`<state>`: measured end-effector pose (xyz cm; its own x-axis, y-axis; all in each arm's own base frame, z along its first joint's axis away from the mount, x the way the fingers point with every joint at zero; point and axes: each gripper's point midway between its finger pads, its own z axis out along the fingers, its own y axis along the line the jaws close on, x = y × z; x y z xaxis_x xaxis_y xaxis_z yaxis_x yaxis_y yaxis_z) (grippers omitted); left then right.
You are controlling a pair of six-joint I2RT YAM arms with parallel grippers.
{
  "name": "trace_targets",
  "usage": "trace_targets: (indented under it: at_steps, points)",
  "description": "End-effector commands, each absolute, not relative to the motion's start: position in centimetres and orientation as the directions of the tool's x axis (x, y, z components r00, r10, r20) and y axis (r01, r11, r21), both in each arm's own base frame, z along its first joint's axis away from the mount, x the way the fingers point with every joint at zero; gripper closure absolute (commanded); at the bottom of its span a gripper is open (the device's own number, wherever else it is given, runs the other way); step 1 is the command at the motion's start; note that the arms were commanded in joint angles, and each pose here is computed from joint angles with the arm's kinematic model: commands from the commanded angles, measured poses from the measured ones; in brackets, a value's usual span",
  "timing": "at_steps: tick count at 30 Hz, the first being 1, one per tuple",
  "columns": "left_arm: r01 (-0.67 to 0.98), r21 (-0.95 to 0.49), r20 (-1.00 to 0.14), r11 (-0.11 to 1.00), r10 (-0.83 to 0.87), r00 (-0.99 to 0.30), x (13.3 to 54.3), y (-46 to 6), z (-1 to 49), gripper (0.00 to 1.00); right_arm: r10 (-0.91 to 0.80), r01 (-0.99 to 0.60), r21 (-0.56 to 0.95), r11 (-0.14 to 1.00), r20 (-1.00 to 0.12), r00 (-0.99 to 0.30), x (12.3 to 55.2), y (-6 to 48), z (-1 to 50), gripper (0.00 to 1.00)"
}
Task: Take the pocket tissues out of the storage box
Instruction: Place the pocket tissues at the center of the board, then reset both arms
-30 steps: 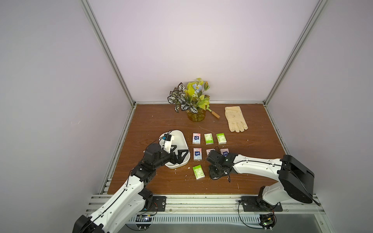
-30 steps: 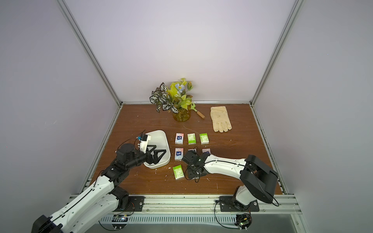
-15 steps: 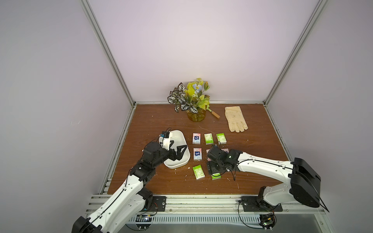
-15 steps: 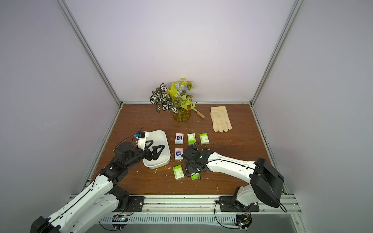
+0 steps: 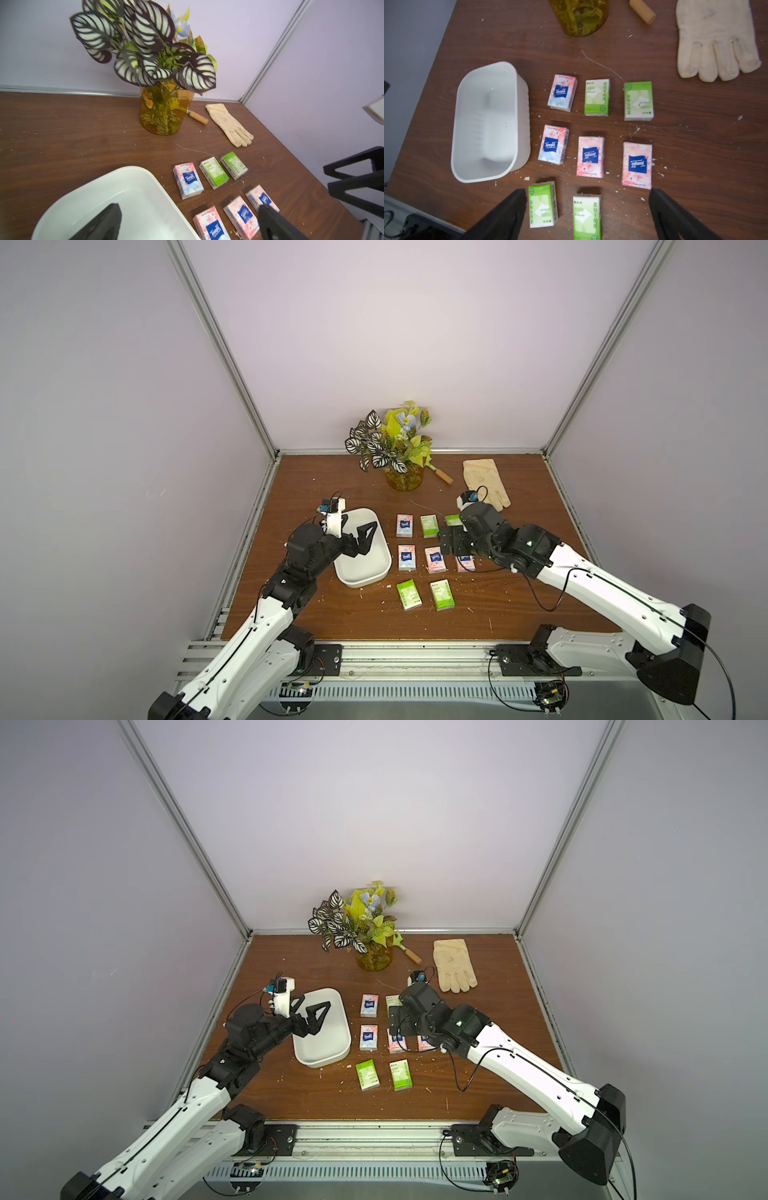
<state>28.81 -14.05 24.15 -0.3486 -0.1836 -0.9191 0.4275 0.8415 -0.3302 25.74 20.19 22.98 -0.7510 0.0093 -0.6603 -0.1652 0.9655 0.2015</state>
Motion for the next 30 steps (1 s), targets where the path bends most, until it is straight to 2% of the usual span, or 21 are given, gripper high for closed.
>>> trace_targets:
  at_steps: [1,8,15,21,30]
  points:
    - [0.372,-0.307,-0.937,0.876,-0.21,-0.28,30.1,-12.4,26.6,0.02,-0.015,-0.168,0.141,0.976,-0.72,-0.694,27.4,17.7,24.6,0.01]
    - [0.243,-0.257,-0.945,0.935,-0.19,-0.266,31.4,-10.0,27.1,0.02,0.046,-0.087,0.122,0.989,-0.798,-0.601,30.7,12.8,25.4,0.01]
    - [0.062,-0.208,-0.951,0.976,-0.187,-0.247,31.9,-6.7,26.5,0.02,0.124,0.057,0.11,0.992,-0.899,-0.419,32.6,6.7,25.9,0.01]
    - [-0.019,-0.167,-0.962,0.986,-0.167,-0.217,32.0,-4.9,26.9,0.02,0.172,0.158,0.125,0.979,-0.927,-0.333,33.7,2.3,23.9,0.01]
    - [-0.063,-0.15,-0.965,0.987,-0.16,-0.205,32.0,-3.9,26.3,0.02,0.103,0.26,0.032,0.965,-0.959,-0.263,34.6,-2.9,19.7,0.01]
